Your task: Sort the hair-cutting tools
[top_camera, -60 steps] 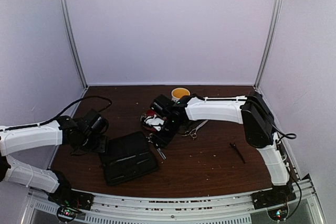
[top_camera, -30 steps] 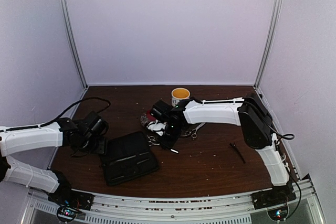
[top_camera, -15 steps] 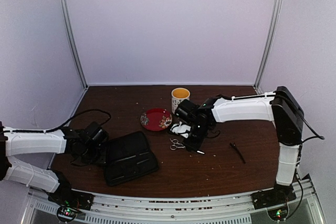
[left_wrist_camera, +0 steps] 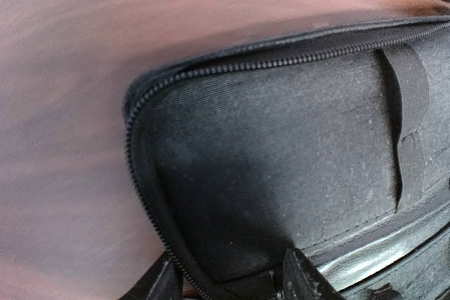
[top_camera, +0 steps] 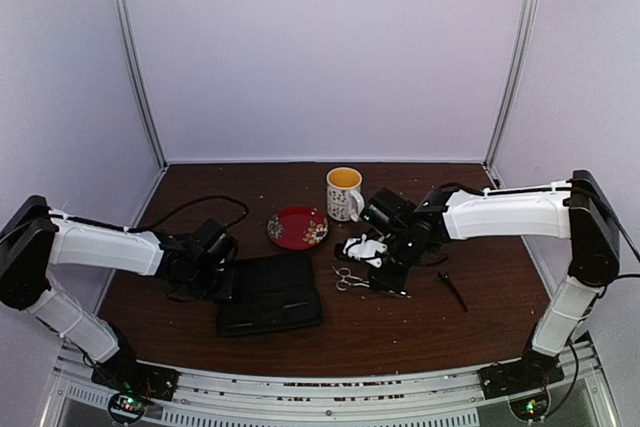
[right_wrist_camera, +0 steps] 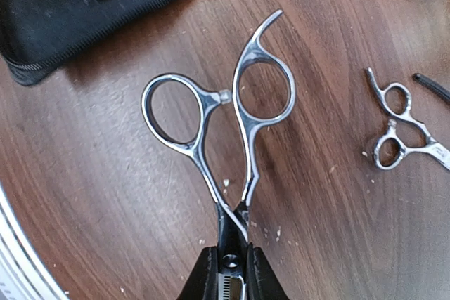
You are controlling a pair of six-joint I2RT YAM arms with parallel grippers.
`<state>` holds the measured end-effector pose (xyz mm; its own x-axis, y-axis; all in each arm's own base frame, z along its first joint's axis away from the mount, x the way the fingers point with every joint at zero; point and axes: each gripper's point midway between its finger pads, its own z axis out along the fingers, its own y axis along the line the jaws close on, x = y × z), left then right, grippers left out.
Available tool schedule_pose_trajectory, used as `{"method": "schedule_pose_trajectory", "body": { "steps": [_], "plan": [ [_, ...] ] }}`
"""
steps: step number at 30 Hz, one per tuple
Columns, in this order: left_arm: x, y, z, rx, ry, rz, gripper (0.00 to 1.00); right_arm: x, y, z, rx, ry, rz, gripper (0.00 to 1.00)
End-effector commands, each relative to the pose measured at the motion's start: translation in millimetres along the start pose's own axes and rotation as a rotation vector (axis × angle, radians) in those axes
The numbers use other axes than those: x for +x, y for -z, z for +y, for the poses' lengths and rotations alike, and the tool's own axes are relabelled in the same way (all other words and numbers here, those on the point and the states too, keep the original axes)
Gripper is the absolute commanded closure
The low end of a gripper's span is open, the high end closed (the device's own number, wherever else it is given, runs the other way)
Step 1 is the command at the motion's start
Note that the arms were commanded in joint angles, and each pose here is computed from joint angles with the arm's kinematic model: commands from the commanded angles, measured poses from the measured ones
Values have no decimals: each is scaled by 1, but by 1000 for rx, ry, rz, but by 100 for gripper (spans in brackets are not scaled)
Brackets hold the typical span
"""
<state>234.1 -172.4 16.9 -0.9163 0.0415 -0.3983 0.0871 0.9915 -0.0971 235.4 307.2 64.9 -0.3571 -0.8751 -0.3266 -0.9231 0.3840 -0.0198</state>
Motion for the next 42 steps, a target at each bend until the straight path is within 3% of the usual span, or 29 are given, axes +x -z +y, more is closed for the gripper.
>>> {"method": "schedule_pose_trajectory", "body": {
  "steps": [1,10,16,28,36,42],
  "plan": [
    [-17,-6,-44,93,-95,-23,53,-9,29,1,12,58,-106,100],
    [-23,23,-95,160,-216,-126,59,-9,38,22,-80,151,-169,100],
    [-32,71,-62,138,-183,-284,52,-25,34,36,-176,170,-198,100],
    [-38,150,-44,316,-254,-554,49,-82,9,86,-283,329,-197,100],
    [-47,173,-37,278,-319,-593,50,-115,-19,125,-340,389,-170,100],
    [-43,168,-35,263,-334,-575,50,-130,-28,138,-360,402,-185,100]
  ]
}}
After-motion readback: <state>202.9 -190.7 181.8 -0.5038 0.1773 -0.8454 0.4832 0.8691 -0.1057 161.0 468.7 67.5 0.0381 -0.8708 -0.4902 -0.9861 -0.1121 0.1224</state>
